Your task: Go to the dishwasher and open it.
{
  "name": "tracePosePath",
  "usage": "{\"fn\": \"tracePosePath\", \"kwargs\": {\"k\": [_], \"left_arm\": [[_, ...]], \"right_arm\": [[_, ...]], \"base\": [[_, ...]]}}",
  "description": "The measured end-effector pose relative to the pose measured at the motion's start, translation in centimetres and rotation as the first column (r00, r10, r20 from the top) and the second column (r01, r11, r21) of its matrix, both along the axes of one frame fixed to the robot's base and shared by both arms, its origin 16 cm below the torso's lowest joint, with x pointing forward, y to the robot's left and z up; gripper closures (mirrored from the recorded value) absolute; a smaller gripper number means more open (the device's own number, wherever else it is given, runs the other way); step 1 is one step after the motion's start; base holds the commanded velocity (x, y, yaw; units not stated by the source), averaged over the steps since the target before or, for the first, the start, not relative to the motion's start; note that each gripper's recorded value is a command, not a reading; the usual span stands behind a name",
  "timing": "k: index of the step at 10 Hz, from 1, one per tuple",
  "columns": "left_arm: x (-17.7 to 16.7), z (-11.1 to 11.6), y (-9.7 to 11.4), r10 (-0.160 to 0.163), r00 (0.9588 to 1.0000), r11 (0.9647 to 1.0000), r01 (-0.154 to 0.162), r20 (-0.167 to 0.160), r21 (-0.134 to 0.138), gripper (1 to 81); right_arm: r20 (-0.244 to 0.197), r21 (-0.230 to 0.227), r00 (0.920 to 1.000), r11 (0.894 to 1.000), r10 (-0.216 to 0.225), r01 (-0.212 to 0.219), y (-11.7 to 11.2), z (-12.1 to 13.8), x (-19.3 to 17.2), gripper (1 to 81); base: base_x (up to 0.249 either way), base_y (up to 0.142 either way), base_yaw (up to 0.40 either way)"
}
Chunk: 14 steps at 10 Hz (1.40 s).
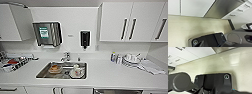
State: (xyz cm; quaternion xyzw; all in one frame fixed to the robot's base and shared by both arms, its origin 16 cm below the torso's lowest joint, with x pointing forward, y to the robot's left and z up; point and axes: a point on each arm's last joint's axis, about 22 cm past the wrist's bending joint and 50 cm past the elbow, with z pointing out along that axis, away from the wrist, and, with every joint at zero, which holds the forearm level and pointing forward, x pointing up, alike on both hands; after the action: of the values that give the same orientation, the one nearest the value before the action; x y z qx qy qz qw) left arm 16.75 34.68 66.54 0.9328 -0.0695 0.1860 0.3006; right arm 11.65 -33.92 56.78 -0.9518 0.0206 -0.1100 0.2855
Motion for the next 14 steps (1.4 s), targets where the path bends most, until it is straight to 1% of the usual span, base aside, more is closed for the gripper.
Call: {"fn": "tracePosePath", "kwargs": {"k": [1,2,3,4,5,6,7,8,9,10,11,12,13,14], "left_arm": [[0.4,1.0,0.4,-0.016,0.9999,0.9999,0.016,-0.001,0.0,1.0],[0.8,1.6,0.8,-0.032,0.9995,0.9995,0.032,-0.003,0.005,1.0],[0.9,2.0,0.9,-0.05,0.9987,0.9988,0.05,-0.01,0.004,1.0],[1.1,2.3,0.6,-0.067,0.9976,0.9978,0.066,-0.019,-0.005,1.0],[1.9,2.5,0.4,-0.078,0.9967,0.9969,0.078,-0.019,-0.009,1.0],[3.2,2.7,0.1,-0.085,0.9964,0.9962,0.085,-0.001,-0.017,1.0],[4.7,2.8,-0.4,-0.086,0.9957,0.9959,0.087,0.032,-0.024,1.0],[5.6,2.5,-0.5,-0.093,0.9946,0.9952,0.095,0.045,-0.025,1.0],[7.1,2.2,-0.4,-0.093,0.9925,0.9953,0.095,0.078,-0.02,1.0],[8.7,2.0,-0.3,-0.092,0.989,0.9955,0.094,0.116,-0.014,1.0],[10.4,1.6,-0.3,-0.086,0.9862,0.996,0.088,0.142,-0.013,1.0],[13.1,1.3,0.2,-0.078,0.9793,0.9969,0.079,0.187,0.001,1.0],[16.2,1.3,1.2,-0.067,0.9694,0.9977,0.063,0.236,0.022,1.0],[19.0,1.4,1.6,-0.066,0.9608,0.9977,0.058,0.269,0.036,1.0]], "right_arm": [[-0.01,0.008,0.9999,1.0,-0.001,0.001,0.3,-0.4,0.7,1.0],[-0.015,0.024,0.9999,1.0,-0.004,0.005,0.8,-0.5,1.6,1.0],[-0.025,0.03,0.9997,1.0,-0.004,0.005,1.0,-0.9,2.2,1.0],[-0.042,0.035,0.9991,0.999,-0.005,0.006,1.0,-1.3,2.4,1.0],[-0.059,0.043,0.9982,0.999,-0.003,0.006,1.2,-1.6,2.5,1.0],[-0.063,0.045,0.998,0.999,-0.003,0.006,1.2,-1.9,3.1,1.0],[-0.05,0.042,0.9988,0.999,-0.006,0.008,0.9,-2.2,4.1,1.0],[-0.039,0.041,0.9992,0.999,-0.005,0.007,0.9,-2.7,4.9,1.0],[-0.022,0.043,0.9997,0.999,-0.004,0.005,0.9,-3.3,5.9,1.0],[-0.002,0.046,1.0,0.999,-0.004,0.004,1.1,-3.7,7.1,1.0],[0.024,0.052,0.9997,0.999,-0.004,0.002,1.3,-4.1,8.6,1.0],[0.04,0.056,0.9992,0.998,-0.002,0.0,1.5,-4.5,9.4,1.0],[0.052,0.055,0.9986,0.998,-0.002,-0.001,1.5,-5.2,10.0,1.0],[0.066,0.051,0.9978,0.999,-0.002,-0.002,1.2,-5.8,10.6,1.0]], "base": [[0.0,0.0,0.0],[0.0,0.0,0.0],[0.0,0.0,0.0],[0.0,0.0,0.0],[0.0,0.0,0.0],[0.0,0.0,0.0],[0.0,0.0,0.0],[0.0,0.0,0.0],[0.0,0.0,0.0],[0.0,0.0,0.0],[0.0,0.0,0.0],[0.0,0.0,0.0],[0.0,0.0,0.0],[0.0,0.0,0.0]]}}
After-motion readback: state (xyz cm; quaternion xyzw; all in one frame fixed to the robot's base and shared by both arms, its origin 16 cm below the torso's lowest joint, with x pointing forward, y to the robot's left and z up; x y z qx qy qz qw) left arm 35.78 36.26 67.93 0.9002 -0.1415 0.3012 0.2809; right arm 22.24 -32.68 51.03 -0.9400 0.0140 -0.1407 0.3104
